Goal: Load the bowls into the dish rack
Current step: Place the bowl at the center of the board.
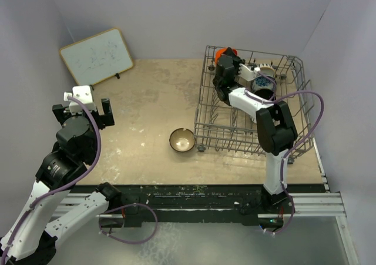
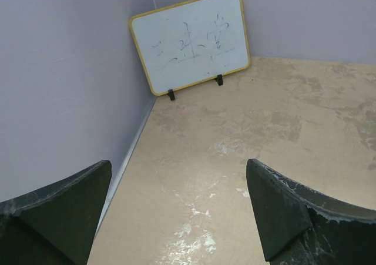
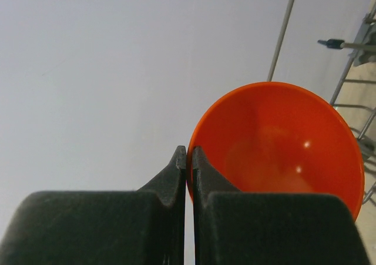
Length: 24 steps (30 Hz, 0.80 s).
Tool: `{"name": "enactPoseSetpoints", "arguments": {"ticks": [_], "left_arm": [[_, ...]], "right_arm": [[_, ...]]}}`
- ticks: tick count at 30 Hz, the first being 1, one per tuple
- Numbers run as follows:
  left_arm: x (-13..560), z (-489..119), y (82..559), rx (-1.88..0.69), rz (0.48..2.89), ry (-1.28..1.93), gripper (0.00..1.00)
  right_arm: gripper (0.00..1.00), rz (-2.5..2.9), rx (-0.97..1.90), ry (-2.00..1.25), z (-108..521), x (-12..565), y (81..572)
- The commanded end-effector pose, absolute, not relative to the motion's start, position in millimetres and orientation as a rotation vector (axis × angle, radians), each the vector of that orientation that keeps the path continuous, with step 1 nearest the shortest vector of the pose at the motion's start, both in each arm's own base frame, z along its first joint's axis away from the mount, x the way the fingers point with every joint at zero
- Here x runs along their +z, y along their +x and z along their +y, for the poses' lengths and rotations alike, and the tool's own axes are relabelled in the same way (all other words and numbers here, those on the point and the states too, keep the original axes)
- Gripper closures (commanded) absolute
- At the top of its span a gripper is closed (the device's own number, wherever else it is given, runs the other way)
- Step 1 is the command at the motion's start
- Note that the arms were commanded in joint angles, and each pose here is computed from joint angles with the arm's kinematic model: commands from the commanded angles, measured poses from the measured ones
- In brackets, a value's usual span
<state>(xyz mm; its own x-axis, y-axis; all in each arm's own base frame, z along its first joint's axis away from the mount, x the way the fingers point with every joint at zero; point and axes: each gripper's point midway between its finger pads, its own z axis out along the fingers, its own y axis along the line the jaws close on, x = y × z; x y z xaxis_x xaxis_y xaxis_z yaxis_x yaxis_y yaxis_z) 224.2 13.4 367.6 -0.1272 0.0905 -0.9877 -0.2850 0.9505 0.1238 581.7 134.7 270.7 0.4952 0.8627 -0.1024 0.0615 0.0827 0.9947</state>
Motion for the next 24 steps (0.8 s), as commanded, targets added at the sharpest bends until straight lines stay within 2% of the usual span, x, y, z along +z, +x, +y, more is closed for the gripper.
{"name": "enactPoseSetpoints", "arguments": {"ticks": [1, 24], "left_arm": [[373.3, 13.1, 225.9, 0.318, 1.641, -0.158, 0.01], [370.1, 9.3, 229.7, 0.316, 1.649, -0.148, 0.01]], "right_arm": [[1.00, 0.800, 0.781, 1.387, 119.7, 285.4, 585.7], [1.00, 0.876, 0.751, 1.477, 119.7, 222.0, 592.2]]}}
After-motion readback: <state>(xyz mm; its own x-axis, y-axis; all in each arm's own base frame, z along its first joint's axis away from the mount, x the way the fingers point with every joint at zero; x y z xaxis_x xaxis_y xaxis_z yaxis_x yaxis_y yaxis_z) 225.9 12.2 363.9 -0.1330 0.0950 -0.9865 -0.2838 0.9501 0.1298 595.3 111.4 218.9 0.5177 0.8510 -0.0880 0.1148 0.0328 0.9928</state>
